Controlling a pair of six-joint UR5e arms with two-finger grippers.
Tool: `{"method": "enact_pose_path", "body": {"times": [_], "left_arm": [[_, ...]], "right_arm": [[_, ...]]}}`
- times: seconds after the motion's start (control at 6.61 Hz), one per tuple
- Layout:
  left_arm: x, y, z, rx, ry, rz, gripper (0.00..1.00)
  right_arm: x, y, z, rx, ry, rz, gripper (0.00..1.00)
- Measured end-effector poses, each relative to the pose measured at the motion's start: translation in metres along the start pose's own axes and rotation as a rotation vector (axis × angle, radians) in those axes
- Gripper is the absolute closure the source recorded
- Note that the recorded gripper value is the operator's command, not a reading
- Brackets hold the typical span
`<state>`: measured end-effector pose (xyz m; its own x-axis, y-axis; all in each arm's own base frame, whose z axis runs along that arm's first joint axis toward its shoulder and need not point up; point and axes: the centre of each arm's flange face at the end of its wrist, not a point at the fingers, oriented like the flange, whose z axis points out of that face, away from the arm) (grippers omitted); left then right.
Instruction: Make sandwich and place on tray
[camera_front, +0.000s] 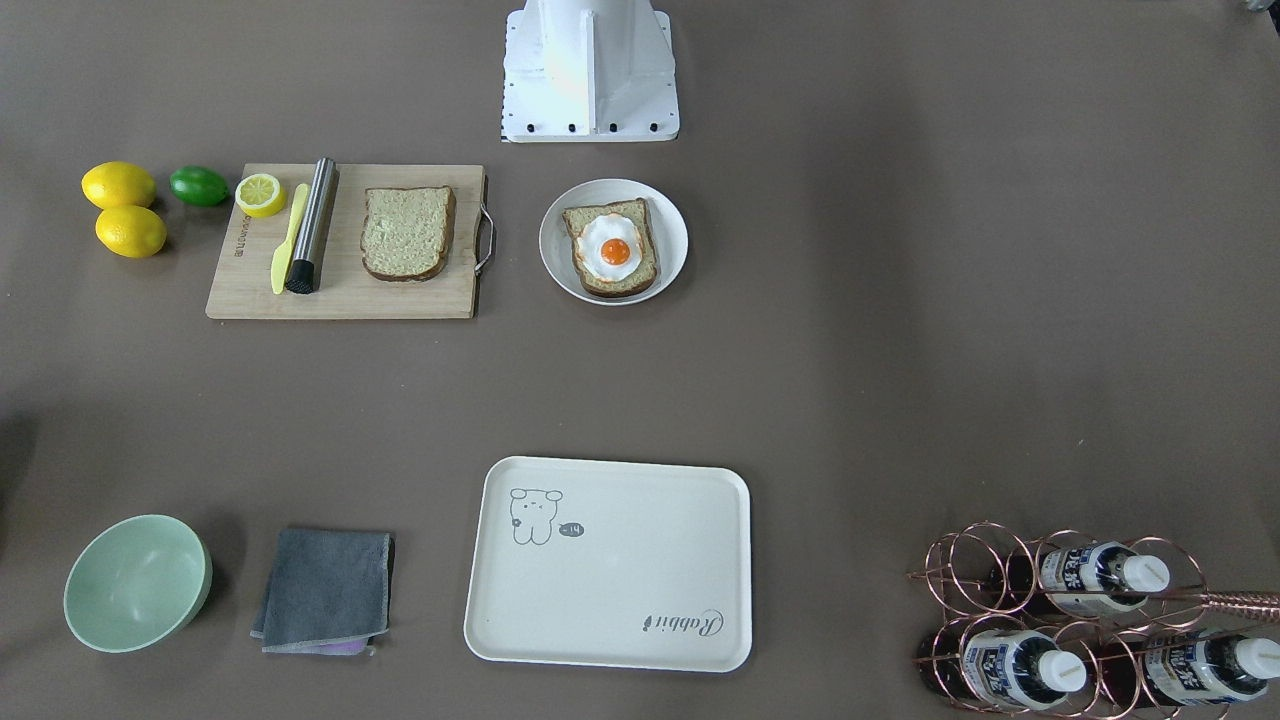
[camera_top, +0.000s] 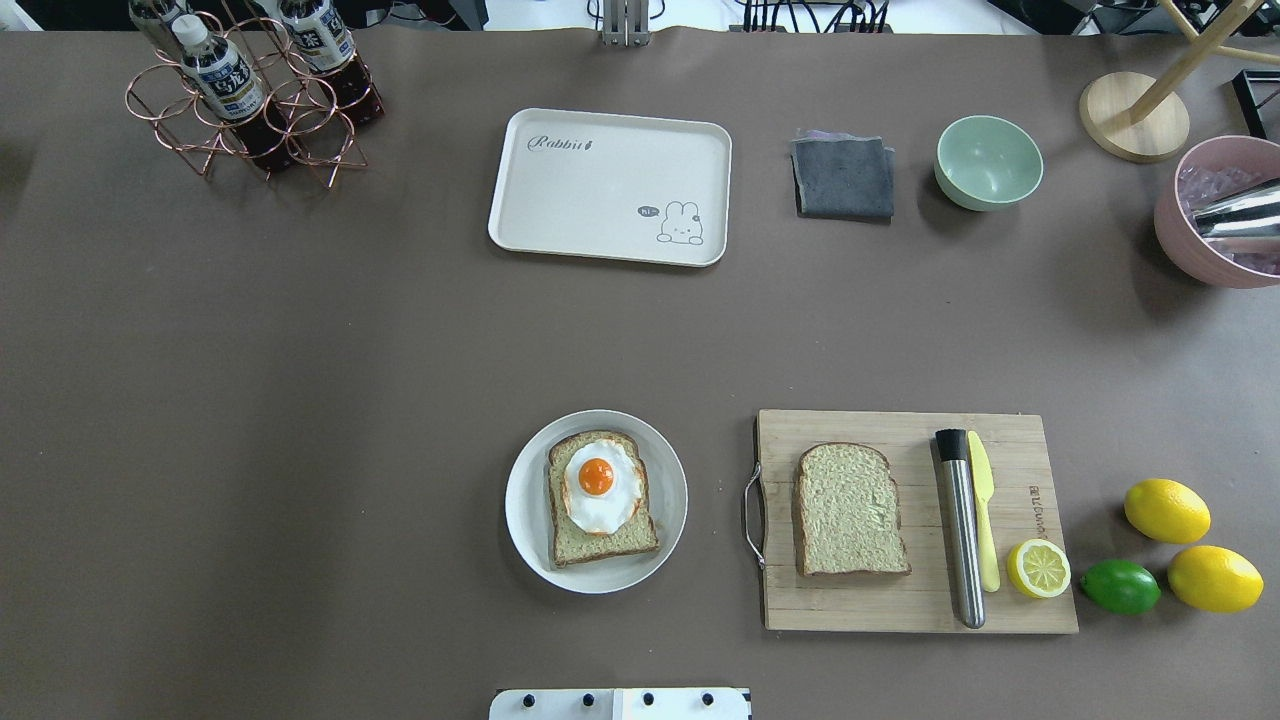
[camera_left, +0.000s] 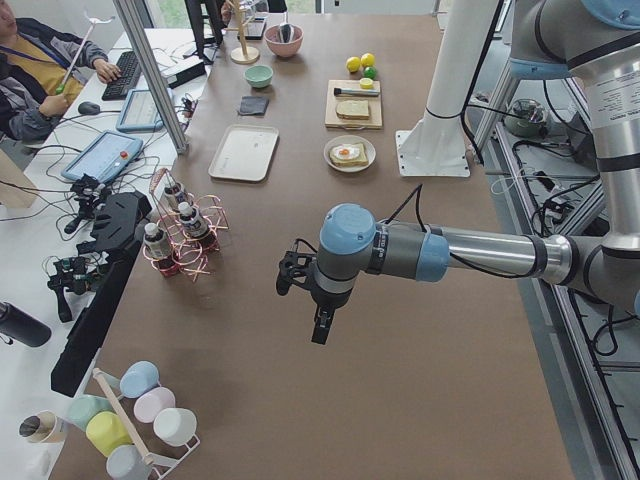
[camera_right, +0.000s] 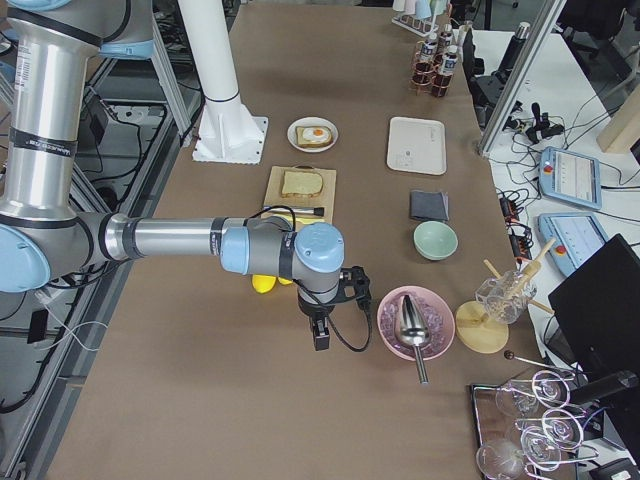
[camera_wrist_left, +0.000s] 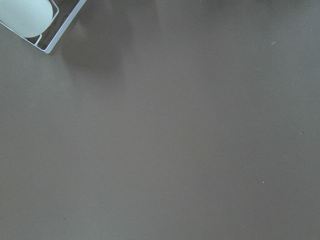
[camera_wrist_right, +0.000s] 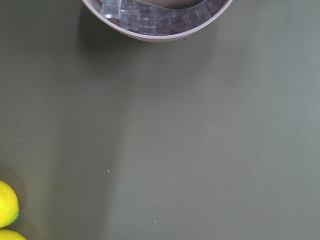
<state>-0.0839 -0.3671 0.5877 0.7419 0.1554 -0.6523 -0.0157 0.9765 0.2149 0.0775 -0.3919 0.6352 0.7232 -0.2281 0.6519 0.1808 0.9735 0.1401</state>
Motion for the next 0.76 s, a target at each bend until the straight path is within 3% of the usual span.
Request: {"method": "enact_pose_path", "body": {"times": [0.76], "left_arm": [[0.0021, -0.0014, -0.002, 0.005, 0.003, 0.009, 0.03]], "right_arm": [[-0.0013, -0.0004, -0.0014, 0.005, 0.0, -0.008, 0.0]]}}
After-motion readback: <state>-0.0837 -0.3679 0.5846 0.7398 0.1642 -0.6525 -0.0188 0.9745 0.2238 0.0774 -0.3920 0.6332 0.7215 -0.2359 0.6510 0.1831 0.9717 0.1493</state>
